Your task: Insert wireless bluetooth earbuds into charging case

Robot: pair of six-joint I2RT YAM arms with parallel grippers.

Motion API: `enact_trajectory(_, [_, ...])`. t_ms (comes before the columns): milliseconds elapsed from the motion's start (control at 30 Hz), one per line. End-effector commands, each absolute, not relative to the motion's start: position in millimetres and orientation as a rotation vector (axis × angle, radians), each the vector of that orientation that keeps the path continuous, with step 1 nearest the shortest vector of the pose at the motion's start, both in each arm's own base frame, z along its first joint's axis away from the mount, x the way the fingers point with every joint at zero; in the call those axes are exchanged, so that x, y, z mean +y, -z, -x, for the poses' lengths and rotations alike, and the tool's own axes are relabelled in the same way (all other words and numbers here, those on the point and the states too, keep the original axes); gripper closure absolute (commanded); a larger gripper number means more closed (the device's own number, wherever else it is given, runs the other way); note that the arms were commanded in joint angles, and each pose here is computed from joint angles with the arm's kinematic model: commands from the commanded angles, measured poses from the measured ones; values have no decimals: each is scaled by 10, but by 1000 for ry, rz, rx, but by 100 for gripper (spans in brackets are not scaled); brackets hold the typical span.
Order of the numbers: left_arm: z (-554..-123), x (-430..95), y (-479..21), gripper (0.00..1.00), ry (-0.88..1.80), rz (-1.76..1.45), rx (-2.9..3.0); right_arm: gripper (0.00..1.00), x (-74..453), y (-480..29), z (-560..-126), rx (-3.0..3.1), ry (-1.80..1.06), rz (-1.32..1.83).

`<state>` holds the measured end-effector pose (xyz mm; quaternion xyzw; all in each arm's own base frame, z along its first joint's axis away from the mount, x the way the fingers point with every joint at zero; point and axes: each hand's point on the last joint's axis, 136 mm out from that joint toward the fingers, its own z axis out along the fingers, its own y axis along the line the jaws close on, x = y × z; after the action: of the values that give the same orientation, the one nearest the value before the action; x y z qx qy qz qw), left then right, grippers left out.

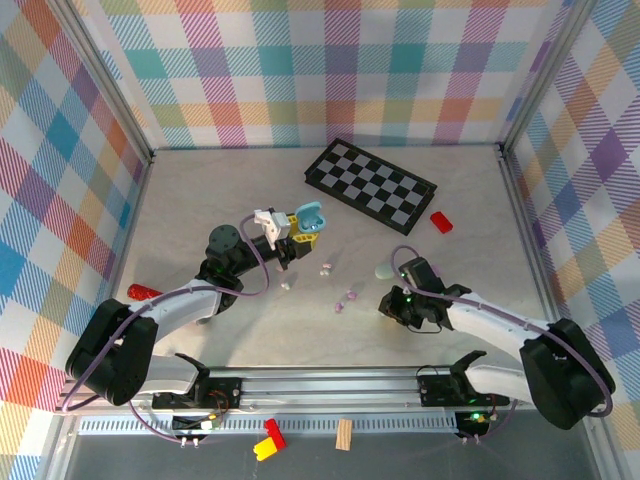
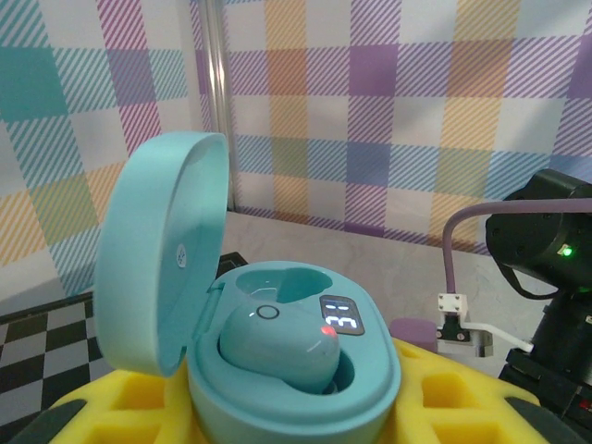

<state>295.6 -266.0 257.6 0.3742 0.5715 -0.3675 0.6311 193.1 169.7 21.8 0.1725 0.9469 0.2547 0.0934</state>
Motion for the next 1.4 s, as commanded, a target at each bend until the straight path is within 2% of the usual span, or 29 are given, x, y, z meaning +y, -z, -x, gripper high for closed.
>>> enact_trajectory(0, [-2891,-2674,-2682,69,837,-876,1258,79,1724,-208,-1951,2808,-775,-488])
enact_trajectory(67, [-2896,-2674,-2672,69,837,-875,1261,77,1705,-187,-1929,2819,-762,-496])
enact_trajectory(167, [-2900,-2676,-2663,69,837,-875,1263,67,1685,-182,-1896,2830,-753,-503])
enact_trajectory(267, [-2906,-2681,-2661,69,838,-876,1261,64,1707,-207,-1868,2839,-774,-495])
enact_trajectory(667, [-2945,-2679,-2586,69,829,-864,1271,63,1983,-333,-1820,2855,-909,-434])
enact_trajectory(1367, [-3001,-2628,-2490,69,814,-834,1292,63,2226,-530,-1990,2846,-871,-217])
